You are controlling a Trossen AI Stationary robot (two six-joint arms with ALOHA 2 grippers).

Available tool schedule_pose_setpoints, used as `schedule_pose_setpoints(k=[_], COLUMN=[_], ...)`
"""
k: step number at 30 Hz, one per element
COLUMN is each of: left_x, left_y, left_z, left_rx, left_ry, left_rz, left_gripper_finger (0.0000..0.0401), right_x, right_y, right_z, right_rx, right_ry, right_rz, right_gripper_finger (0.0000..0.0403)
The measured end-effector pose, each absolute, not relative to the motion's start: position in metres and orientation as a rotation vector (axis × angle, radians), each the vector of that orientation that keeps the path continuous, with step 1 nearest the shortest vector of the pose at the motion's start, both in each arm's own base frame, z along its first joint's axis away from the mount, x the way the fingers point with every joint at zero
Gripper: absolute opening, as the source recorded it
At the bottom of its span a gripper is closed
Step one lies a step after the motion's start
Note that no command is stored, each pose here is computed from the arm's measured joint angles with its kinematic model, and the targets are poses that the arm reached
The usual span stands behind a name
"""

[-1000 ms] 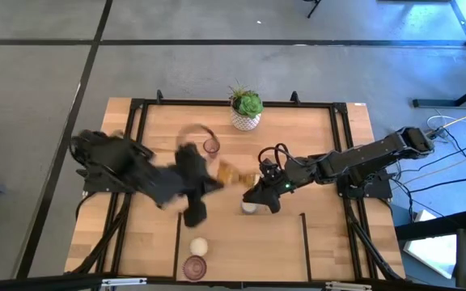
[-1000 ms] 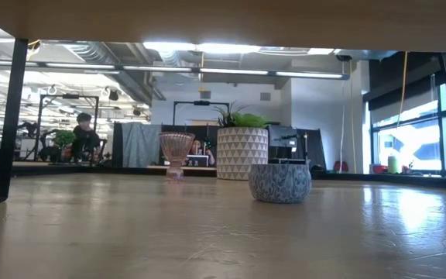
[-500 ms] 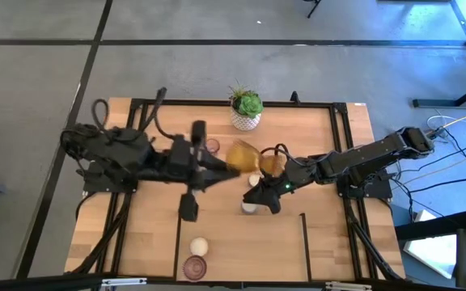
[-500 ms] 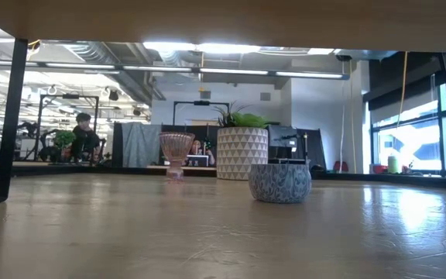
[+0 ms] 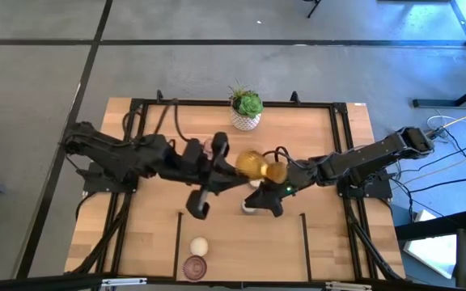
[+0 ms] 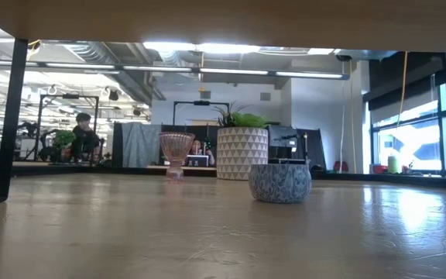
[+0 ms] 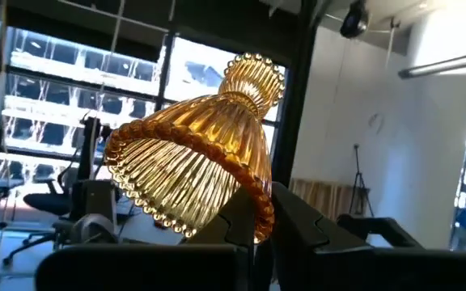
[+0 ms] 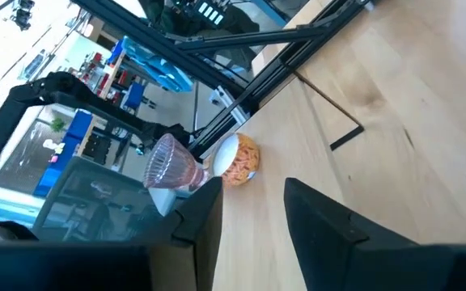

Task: Pick & Place candle stick holders
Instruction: Put the yellow candle holder on the shelf

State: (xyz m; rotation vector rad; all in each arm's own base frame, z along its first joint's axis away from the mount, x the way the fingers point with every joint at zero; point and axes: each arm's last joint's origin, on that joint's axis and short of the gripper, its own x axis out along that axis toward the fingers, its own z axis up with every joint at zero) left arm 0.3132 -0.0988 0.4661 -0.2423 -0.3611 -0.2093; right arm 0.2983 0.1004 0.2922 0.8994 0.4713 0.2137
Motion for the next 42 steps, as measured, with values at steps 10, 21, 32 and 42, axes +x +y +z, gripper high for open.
schedule_pose_setpoints(k=[10, 21, 32, 42], left_x=[0.239, 0.188, 0.2, 0.247], left_y=[-0.085, -0.074, -0.059, -0.071], left_z=[0.402, 0.372, 0.374, 0.39], left_rx=[-0.338, -0.152, 0.109, 0.501], left_ry=[-0.235, 0.191, 0.886, 1.276], left_rz=[0.119, 0.339, 0.08, -0.089], left_gripper_finger=[0.0016, 0.0016, 0.0016, 0.0016], right_x=[0.297, 0.298, 0.298, 0.299], right_y=[0.103, 0.102, 0.101, 0.095], right_z=[0.292, 0.292, 0.292, 0.288], right_rx=[0.899, 0.896, 0.894, 0.887], right_ry=[0.466, 0.45, 0.445, 0.468], right_rz=[0.196, 0.168, 0.157, 0.111], right_gripper_finger=[0.0138, 0.0138, 0.0138, 0.0138])
